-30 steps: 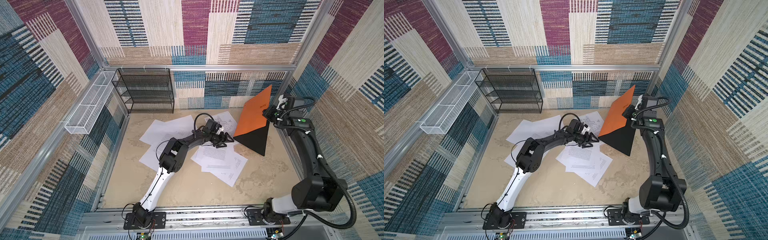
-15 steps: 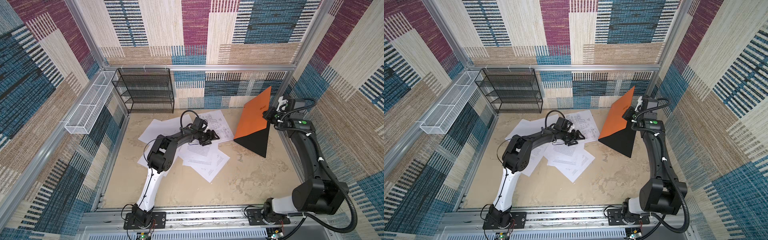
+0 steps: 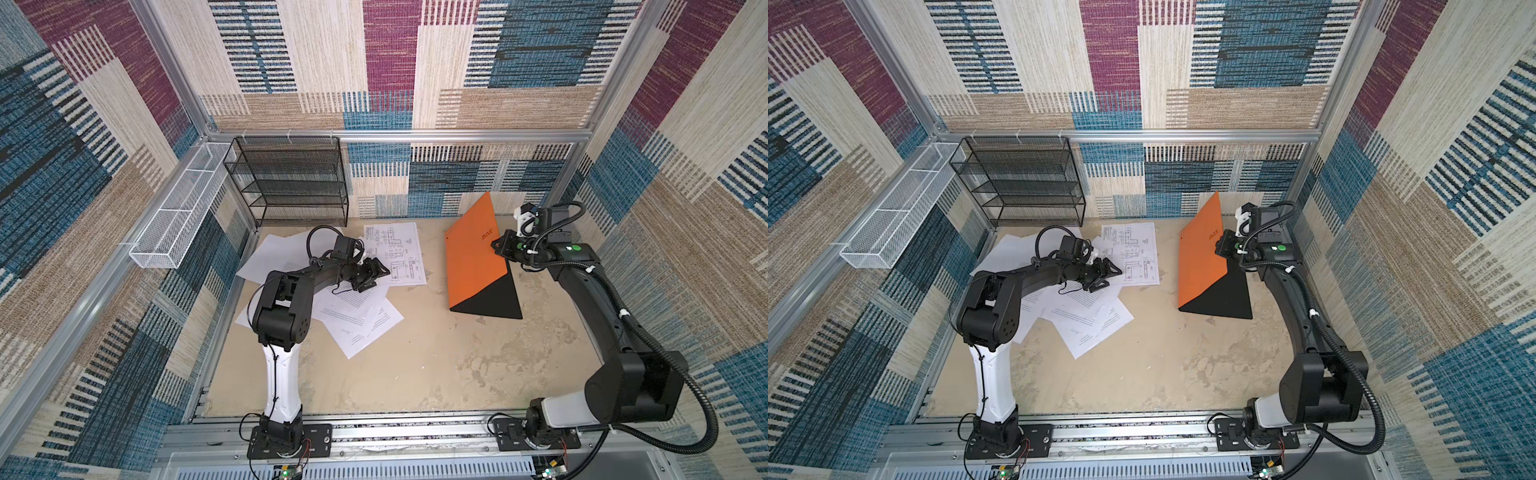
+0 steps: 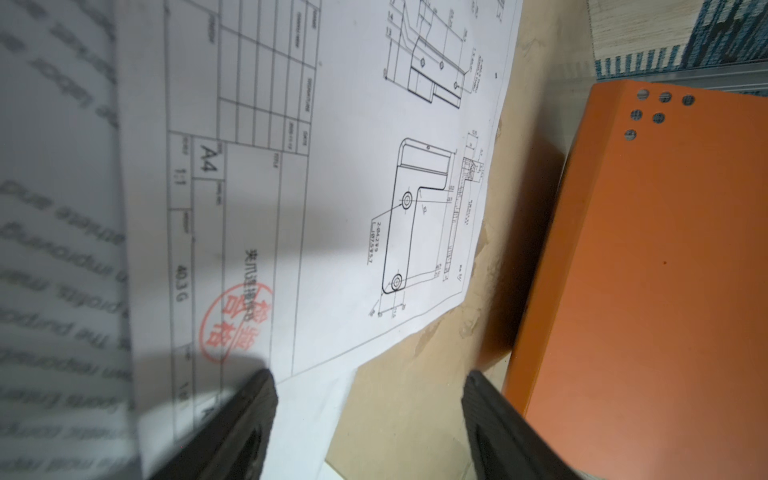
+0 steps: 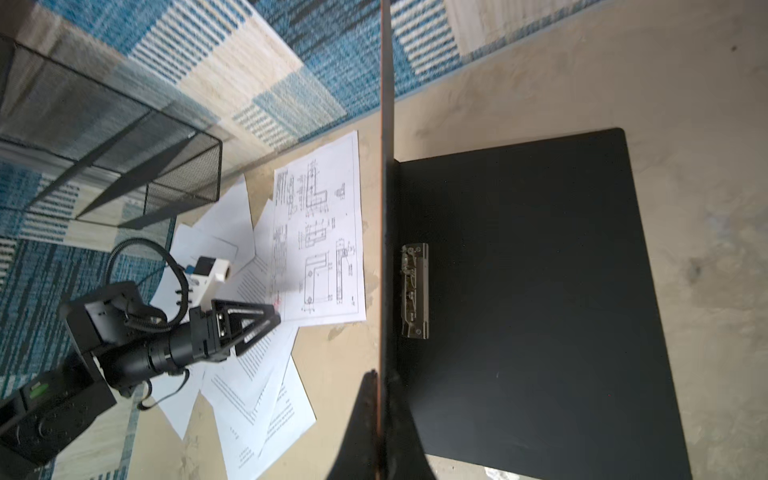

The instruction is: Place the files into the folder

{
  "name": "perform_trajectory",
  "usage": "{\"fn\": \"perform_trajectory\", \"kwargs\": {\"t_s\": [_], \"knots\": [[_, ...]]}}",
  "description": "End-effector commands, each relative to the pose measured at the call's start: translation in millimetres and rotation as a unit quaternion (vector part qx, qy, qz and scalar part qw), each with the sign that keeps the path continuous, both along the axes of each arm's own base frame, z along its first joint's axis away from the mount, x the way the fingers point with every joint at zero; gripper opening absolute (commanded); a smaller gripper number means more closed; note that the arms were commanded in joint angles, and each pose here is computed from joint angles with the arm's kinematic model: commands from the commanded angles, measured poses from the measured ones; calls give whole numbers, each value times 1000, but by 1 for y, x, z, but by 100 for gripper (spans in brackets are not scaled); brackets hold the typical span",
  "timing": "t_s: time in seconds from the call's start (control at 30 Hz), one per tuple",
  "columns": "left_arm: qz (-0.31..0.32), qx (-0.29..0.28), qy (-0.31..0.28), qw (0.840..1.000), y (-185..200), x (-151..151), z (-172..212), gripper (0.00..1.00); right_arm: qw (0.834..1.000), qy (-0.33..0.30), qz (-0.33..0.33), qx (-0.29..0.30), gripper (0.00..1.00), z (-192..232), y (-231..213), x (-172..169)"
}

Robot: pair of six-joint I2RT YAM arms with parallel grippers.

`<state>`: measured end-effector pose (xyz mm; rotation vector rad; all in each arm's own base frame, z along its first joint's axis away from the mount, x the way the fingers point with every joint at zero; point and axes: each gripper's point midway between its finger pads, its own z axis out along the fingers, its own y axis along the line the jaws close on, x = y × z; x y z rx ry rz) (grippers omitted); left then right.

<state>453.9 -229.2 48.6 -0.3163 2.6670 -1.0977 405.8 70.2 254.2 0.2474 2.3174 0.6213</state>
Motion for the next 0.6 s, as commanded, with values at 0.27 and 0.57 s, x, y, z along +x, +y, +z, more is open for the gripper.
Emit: {"fn": "perform_trajectory", "kwargs": {"t_s": [0.27,0.57], "knots": [[-95,-11,-4,995,-17,-57,105,85,996,-39,60,55,31,13,36,-13],[-81,-13,2,997,3,-67,117,84,984,-49,135,104,79,21,103,-18]]}}
